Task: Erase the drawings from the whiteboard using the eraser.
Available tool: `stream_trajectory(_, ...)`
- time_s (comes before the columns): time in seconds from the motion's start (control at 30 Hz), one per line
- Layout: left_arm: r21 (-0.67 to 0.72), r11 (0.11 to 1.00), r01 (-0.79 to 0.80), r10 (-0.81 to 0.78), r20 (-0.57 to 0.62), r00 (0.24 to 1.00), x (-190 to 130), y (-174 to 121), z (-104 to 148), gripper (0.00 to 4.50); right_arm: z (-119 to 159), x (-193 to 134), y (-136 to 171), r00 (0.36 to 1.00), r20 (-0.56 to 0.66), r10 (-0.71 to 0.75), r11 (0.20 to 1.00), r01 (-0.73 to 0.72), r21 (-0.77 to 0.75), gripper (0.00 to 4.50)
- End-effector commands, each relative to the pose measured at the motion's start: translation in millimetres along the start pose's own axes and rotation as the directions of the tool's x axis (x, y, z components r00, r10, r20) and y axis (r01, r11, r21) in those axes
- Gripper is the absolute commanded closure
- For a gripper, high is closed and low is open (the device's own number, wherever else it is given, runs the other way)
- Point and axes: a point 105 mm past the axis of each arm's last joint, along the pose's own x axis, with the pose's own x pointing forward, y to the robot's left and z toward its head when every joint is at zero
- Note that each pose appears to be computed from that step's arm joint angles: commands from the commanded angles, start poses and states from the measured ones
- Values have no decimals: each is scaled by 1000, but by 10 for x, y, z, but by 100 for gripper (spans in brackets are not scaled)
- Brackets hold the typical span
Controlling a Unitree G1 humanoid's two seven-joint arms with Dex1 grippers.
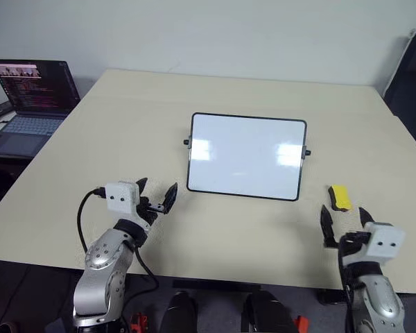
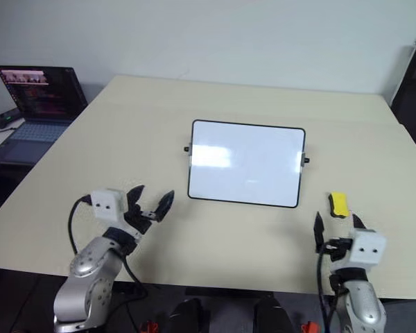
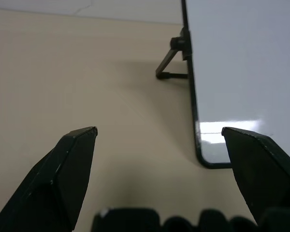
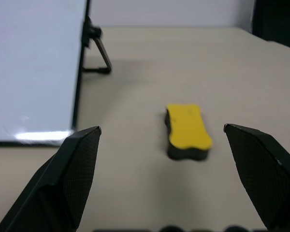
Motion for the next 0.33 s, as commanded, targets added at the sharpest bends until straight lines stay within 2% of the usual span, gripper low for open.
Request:
stream_trajectory(0.03, 74, 997, -19, 15, 52, 999, -27, 76, 194, 0, 72, -8, -51, 999, 30, 37, 999, -37, -19, 4)
stream_trajectory(0.17, 94, 996, -5, 0, 52, 999, -37, -7, 186, 0, 170, -4, -158, 998, 40, 45, 998, -43, -39, 4)
stream_trajectory(0.33, 70, 998, 1, -3, 30, 1000, -39, -106, 95, 0, 226, -11, -124, 997, 28, 76, 996, -75, -38, 4)
